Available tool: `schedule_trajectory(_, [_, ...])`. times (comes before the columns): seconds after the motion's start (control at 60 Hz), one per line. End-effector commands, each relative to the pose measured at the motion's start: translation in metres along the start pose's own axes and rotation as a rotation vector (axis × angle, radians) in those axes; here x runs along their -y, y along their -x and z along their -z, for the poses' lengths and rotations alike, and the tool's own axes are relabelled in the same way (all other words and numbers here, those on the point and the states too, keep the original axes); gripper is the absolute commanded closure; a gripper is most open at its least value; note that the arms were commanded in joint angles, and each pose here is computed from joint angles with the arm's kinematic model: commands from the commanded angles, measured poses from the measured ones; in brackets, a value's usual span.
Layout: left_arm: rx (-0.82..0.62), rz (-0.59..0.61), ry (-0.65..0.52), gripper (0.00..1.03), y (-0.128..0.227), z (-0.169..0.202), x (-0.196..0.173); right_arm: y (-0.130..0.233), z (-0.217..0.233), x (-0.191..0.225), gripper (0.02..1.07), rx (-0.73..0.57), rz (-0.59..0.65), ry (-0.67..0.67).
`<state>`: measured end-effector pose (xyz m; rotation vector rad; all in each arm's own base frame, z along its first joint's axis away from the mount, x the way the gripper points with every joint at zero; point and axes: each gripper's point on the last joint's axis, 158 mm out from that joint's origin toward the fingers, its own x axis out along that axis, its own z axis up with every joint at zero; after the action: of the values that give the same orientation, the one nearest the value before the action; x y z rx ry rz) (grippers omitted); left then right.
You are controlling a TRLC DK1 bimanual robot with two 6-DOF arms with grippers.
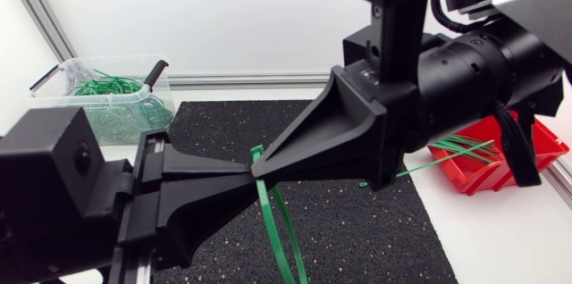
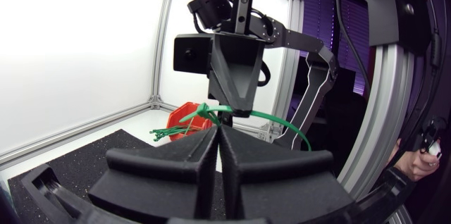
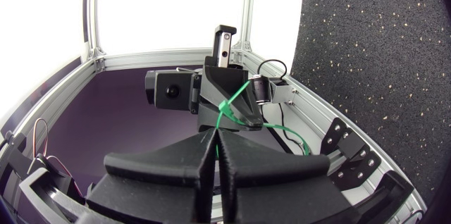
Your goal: Take a green cable tie from the red box, thread the tail through the head to close it, then place it in the transparent bin on the left.
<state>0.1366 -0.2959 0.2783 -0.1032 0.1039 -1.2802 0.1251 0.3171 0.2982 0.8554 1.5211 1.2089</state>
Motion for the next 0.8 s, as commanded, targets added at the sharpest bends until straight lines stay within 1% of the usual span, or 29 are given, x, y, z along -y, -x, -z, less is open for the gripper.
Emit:
schedule_trajectory(0.0, [0.006, 0.038, -0.069, 0.99, 0.001, 0.004, 0.013, 0.000, -0.011, 0.009, 1.01, 0.030, 0.023, -0.055])
schedule_trajectory(0.233, [0.009, 0.004, -0.115, 0.99, 0.001, 0.004, 0.006, 0.005, -0.016, 0.010, 1.00, 0.051, 0.021, -0.052])
schedule_trajectory(0.25, [0.011, 0.000, -0.117, 0.99, 0.002, 0.004, 0.004, 0.005, -0.016, 0.010, 0.97, 0.051, 0.022, -0.053])
schedule_trajectory(0.283, [0.011, -0.006, -0.120, 0.99, 0.002, 0.004, 0.002, 0.005, -0.015, 0.010, 0.87, 0.050, 0.020, -0.047])
schedule_trajectory(0.317, [0.011, -0.014, -0.125, 0.99, 0.002, 0.004, 0.000, 0.005, -0.013, 0.009, 0.72, 0.045, 0.017, -0.041])
schedule_trajectory(0.35, [0.008, -0.025, -0.133, 0.99, 0.002, 0.006, -0.004, 0.005, -0.012, 0.008, 0.60, 0.043, 0.015, -0.035])
schedule_trajectory(0.367, [0.010, -0.031, -0.137, 0.99, 0.002, 0.005, -0.006, 0.005, -0.011, 0.007, 0.56, 0.040, 0.014, -0.031])
schedule_trajectory(0.383, [0.010, -0.036, -0.138, 0.99, 0.002, 0.006, -0.008, 0.005, -0.010, 0.007, 0.54, 0.039, 0.015, -0.028])
schedule_trajectory(0.583, [-0.001, -0.073, -0.186, 0.99, 0.004, 0.010, -0.020, 0.007, -0.010, 0.002, 0.53, 0.041, 0.008, 0.033])
schedule_trajectory(0.783, [-0.029, -0.104, -0.266, 0.99, 0.005, 0.020, -0.027, 0.008, -0.021, 0.006, 0.53, 0.053, 0.026, 0.102])
